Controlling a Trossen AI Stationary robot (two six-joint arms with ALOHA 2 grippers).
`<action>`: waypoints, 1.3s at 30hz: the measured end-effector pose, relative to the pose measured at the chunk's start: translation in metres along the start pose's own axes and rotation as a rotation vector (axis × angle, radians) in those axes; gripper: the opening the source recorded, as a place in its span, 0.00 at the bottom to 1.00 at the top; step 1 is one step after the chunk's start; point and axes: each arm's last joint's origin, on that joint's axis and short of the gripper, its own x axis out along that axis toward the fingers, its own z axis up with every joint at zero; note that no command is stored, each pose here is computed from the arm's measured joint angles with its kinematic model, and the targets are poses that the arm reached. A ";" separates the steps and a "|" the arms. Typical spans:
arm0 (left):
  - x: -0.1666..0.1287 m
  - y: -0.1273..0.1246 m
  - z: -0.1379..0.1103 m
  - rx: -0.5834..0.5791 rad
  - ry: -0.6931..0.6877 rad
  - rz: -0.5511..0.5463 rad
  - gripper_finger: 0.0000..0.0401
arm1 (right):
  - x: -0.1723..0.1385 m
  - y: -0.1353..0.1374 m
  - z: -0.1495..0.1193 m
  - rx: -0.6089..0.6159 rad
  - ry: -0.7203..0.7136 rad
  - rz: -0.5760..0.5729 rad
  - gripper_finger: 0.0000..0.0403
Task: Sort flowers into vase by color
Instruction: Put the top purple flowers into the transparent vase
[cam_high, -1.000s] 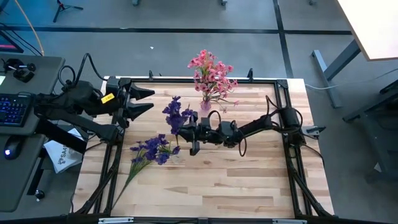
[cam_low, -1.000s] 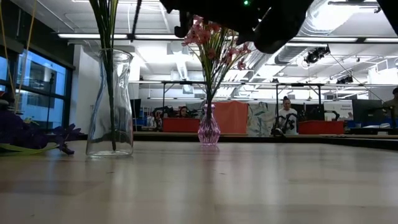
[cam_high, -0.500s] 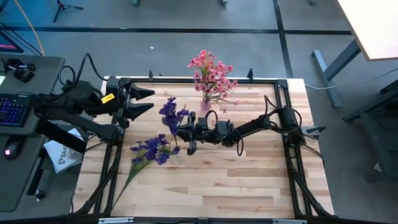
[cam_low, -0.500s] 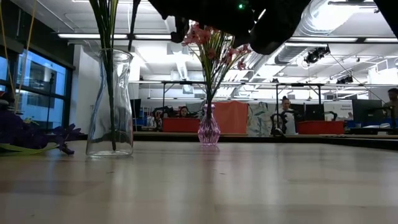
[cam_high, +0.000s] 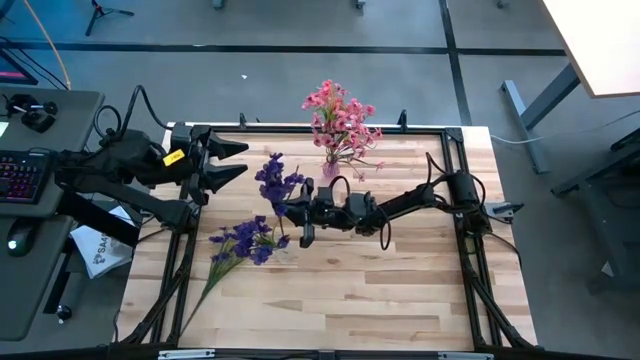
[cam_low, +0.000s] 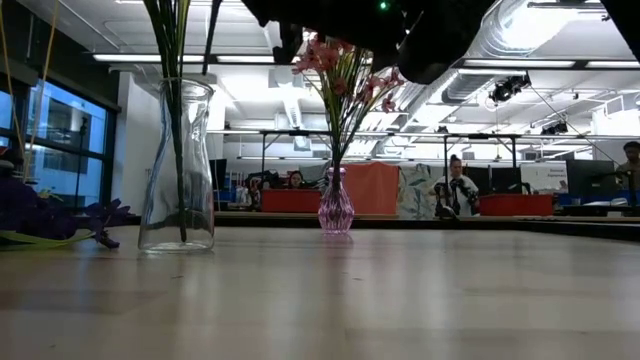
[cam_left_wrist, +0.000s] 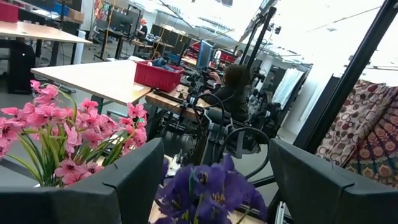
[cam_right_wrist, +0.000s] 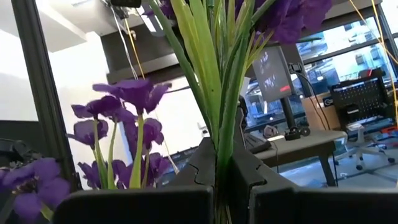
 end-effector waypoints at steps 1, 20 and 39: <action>0.000 0.000 0.000 0.000 0.000 0.000 0.69 | 0.000 0.000 -0.001 0.002 0.007 -0.002 0.00; 0.000 0.000 0.000 0.008 -0.001 0.004 0.69 | 0.000 -0.001 -0.003 0.040 0.027 -0.028 0.00; 0.000 0.000 0.000 0.008 -0.006 0.015 0.69 | -0.001 0.005 -0.008 0.023 0.056 -0.066 0.00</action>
